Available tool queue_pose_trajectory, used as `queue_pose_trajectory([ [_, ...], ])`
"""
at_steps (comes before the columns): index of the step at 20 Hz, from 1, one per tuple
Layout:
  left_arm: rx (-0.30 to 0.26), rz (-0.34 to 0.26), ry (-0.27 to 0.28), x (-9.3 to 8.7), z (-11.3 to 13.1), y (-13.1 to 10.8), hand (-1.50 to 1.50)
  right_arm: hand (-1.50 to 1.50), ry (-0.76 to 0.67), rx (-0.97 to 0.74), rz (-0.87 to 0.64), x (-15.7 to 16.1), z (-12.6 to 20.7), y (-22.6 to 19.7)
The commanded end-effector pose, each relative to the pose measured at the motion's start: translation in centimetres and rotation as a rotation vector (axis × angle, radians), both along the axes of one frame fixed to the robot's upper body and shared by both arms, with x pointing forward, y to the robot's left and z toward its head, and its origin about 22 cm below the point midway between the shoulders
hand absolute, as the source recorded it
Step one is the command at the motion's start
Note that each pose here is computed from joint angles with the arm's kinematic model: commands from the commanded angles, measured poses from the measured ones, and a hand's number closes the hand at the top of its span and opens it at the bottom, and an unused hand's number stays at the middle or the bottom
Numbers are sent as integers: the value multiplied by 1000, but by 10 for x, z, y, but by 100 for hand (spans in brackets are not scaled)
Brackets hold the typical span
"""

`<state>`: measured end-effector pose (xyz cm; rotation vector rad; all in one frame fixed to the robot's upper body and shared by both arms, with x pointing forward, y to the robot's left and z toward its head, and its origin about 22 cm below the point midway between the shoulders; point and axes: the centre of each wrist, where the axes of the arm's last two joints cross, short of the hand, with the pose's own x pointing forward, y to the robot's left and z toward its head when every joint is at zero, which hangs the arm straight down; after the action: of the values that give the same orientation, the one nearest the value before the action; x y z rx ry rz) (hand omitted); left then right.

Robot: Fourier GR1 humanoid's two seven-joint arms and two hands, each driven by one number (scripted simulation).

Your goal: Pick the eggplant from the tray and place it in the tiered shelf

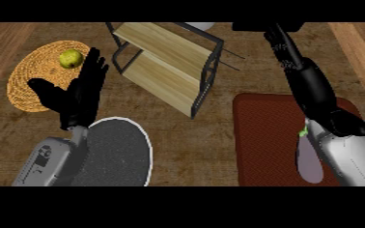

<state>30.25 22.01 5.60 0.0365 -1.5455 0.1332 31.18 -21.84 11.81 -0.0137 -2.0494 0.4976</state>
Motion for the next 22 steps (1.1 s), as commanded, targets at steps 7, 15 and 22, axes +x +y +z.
queue_pose_trajectory([
  [7, 81, 65, 300, -33, -55, 47, 0, 150, 770, -718, -731, -44, -57, -201],
  [15, 76, -5, 453, -57, -74, 67, 0, -150, 1206, -571, -905, -46, 19, -258],
  [22, 82, -32, 432, -39, -73, 61, 0, -150, 1369, -564, -651, -6, 63, -217],
])
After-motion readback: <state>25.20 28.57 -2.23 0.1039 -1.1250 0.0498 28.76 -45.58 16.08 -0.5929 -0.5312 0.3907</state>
